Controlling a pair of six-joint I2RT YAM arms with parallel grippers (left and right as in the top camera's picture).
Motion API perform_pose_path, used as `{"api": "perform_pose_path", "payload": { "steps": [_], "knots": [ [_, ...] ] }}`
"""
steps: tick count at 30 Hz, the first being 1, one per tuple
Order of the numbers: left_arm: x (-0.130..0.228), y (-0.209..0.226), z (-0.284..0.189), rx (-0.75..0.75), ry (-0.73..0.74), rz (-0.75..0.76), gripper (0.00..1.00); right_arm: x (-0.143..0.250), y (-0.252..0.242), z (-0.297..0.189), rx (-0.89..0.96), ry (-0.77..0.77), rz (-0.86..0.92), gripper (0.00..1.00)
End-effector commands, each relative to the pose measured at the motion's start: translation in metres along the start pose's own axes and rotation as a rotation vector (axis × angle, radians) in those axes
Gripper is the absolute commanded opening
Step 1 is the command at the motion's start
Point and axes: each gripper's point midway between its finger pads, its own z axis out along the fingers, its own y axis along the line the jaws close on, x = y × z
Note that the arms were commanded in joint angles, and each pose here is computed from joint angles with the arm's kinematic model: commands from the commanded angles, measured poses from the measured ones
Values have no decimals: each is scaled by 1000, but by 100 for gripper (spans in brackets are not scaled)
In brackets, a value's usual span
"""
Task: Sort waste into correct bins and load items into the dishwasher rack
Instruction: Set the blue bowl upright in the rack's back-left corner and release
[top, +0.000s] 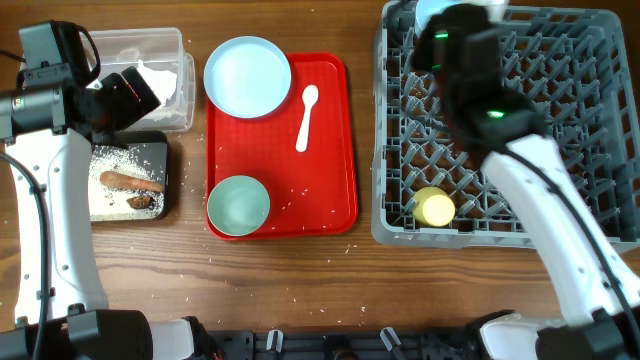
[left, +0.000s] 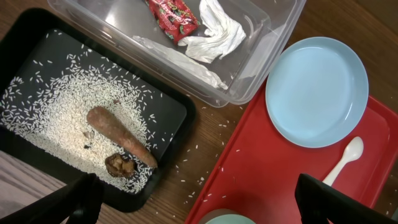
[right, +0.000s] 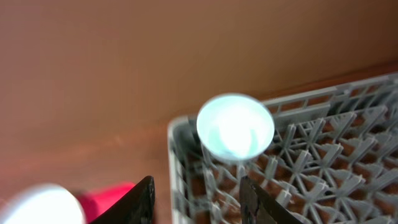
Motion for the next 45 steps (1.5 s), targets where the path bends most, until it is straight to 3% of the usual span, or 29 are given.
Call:
{"api": "perform_pose_path", "payload": {
  "steps": [1,5,10,16,23,39,45],
  "knots": [
    [-6,0,-6,1,-25,-9,100,5,0,14,-94,75,189,45],
    [-6,0,-6,1,-24,-10,100,28,-27,52,-174,250,394,45],
    [-6,0,-6,1,-25,-9,100,32,-53,93,-227,363,547,45],
    [-6,0,-6,1,-25,-9,100,61,-60,146,-208,386,586,50],
    [-6,0,-6,1,-25,-10,100,83,-68,165,-178,411,595,53],
    [-6,0,-6,1,-25,-9,100,99,-98,171,-21,400,515,45],
    [-6,0,-6,1,-25,-10,100,116,-98,188,-39,414,519,30]
  ]
}}
